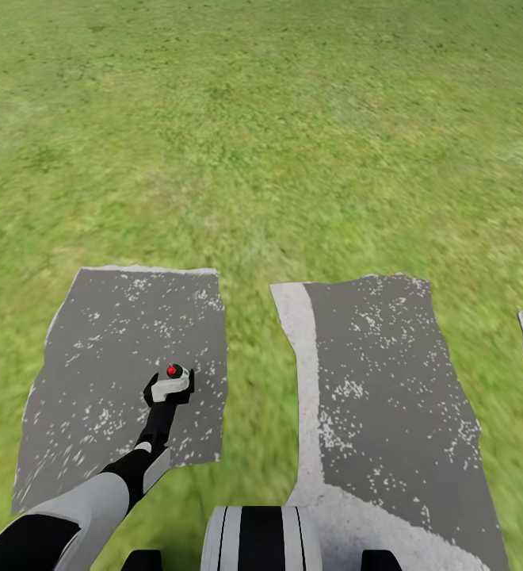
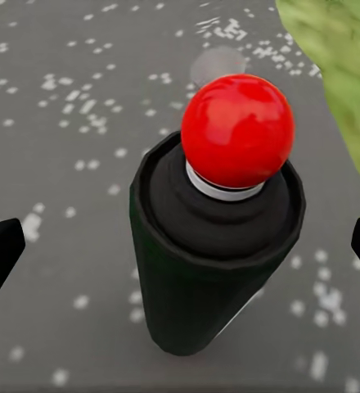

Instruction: In the garden, pick up the pesticide atomizer on the floor and spray pesticide onto both trees until each tree trunk is fully covered.

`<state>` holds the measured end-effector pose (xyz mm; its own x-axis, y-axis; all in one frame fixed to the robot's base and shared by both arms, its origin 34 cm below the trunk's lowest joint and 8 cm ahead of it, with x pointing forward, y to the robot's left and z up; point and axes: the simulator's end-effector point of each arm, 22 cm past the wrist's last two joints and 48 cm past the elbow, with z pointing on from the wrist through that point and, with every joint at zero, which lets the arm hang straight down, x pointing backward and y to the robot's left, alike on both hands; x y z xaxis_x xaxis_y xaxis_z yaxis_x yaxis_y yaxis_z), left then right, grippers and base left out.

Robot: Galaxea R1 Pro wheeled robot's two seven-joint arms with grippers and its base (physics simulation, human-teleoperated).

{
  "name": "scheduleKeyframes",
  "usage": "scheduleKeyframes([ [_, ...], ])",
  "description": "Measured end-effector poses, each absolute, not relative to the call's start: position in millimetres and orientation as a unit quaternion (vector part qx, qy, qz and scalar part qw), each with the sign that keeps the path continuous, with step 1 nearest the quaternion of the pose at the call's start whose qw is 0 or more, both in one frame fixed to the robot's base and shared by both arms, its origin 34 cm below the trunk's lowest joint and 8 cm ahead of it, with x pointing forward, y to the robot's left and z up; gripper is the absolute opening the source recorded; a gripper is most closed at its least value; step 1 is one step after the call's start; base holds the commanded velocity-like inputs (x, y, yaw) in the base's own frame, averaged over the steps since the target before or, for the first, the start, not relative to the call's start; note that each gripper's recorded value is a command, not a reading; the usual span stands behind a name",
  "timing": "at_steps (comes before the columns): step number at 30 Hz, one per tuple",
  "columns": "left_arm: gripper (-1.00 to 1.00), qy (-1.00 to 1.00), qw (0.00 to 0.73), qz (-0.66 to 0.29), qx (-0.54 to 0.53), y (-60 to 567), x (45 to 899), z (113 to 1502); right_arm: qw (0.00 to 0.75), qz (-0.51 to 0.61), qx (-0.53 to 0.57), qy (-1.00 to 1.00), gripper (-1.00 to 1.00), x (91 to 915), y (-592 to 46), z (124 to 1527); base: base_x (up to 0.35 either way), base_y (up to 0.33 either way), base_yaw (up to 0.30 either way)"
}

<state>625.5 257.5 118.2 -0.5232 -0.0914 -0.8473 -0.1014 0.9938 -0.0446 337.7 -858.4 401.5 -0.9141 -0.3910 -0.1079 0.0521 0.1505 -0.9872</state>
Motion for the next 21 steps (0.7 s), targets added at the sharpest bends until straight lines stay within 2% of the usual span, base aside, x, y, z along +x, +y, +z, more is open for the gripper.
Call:
scheduleKeyframes([
  [6,1.0,0.873,0.485,0.005,-0.055,257.5,625.5,118.2,0.173,-0.641,-0.115,0.739,1.0,337.7,-858.3,401.3,0.0,0.0,0.0],
  [7,-1.0,0.873,0.485,0.005,-0.055,257.6,625.5,118.2,0.173,-0.641,-0.115,0.739,1.0,337.8,-858.3,401.3,0.0,0.0,0.0],
  [21,-1.0,0.873,0.485,0.002,-0.049,254.3,626.2,118.5,0.173,-0.641,-0.115,0.739,1.0,338.2,-858.2,401.4,0.0,0.0,0.0],
])
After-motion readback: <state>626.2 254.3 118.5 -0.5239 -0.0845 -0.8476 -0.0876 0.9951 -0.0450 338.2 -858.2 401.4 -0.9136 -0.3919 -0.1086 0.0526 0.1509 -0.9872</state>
